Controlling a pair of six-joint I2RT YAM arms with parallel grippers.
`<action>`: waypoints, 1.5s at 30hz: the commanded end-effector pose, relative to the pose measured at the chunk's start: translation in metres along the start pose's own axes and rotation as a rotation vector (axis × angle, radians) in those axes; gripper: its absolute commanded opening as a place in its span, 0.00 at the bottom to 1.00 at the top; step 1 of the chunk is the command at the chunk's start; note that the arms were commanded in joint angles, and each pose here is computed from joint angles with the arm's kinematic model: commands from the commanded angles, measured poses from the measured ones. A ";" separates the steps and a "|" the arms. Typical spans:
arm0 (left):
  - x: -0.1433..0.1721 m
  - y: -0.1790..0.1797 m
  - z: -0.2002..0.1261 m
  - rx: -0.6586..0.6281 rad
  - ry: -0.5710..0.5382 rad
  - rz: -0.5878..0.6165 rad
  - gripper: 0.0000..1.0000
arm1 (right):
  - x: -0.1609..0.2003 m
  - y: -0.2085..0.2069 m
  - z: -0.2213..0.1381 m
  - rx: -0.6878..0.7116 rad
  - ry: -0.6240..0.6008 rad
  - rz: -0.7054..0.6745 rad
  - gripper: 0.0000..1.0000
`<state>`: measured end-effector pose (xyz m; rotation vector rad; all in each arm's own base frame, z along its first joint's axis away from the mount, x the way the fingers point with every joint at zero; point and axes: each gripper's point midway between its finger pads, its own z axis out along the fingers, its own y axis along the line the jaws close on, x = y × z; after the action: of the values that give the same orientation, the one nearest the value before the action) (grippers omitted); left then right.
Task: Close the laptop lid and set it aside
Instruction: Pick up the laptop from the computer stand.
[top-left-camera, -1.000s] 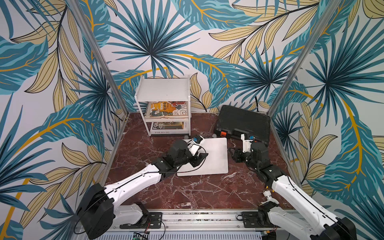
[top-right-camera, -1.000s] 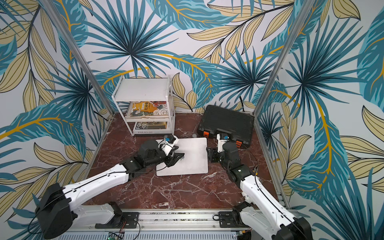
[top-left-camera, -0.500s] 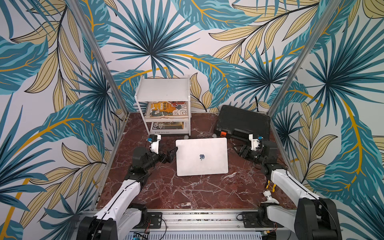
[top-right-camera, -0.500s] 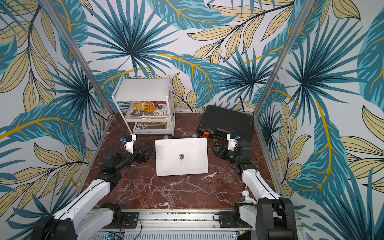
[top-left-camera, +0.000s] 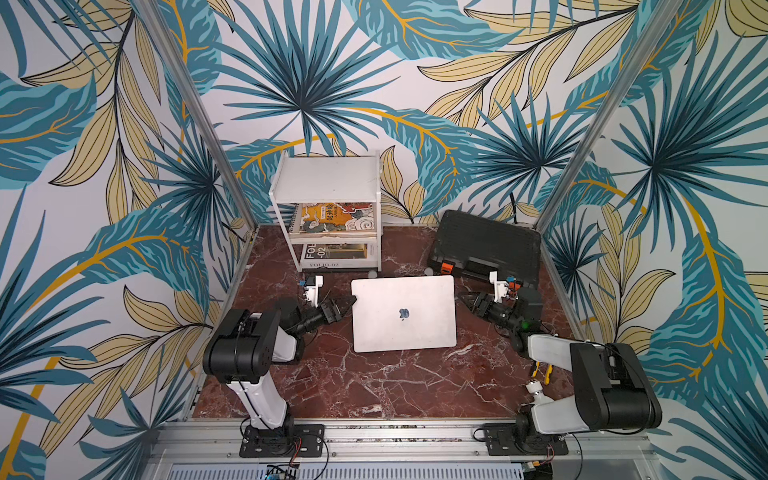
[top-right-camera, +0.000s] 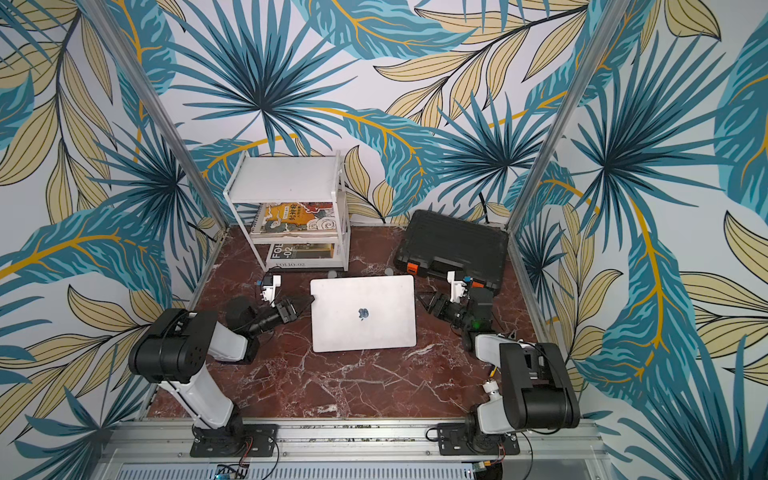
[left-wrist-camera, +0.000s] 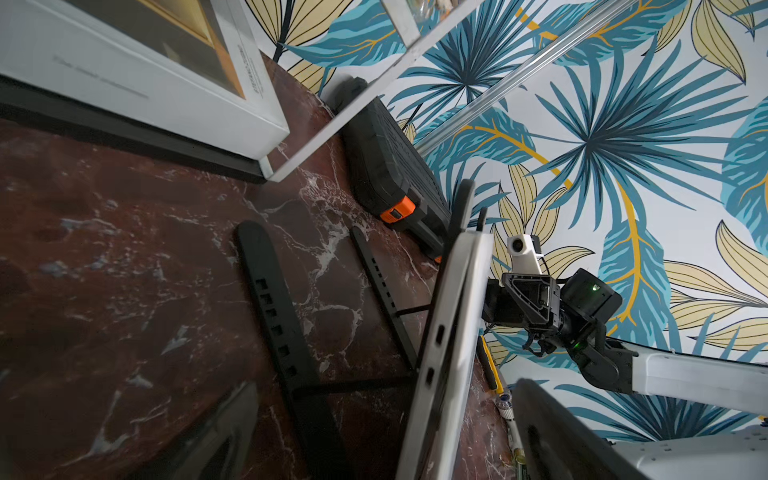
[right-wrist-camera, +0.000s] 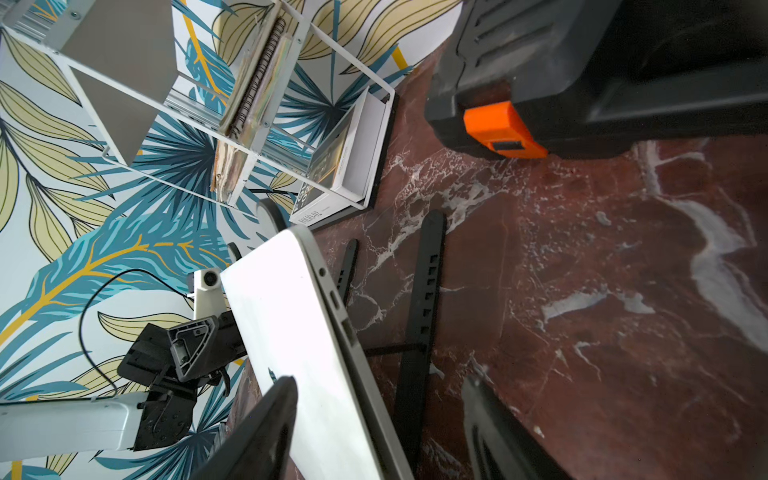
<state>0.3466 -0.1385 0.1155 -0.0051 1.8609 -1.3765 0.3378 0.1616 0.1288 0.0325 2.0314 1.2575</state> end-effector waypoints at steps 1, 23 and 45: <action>-0.017 -0.028 -0.003 0.075 -0.052 0.130 1.00 | -0.005 0.012 -0.004 -0.028 -0.033 -0.080 0.66; 0.018 -0.031 0.004 0.008 0.083 0.171 0.84 | 0.014 0.021 0.015 -0.080 0.034 -0.105 0.66; 0.024 -0.025 0.010 0.050 0.096 0.105 0.65 | 0.025 0.017 0.032 -0.166 0.048 -0.062 0.53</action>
<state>0.3244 -0.1655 0.1061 0.1192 1.9277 -1.3897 0.3370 0.2008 0.1128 -0.1009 1.9676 1.3861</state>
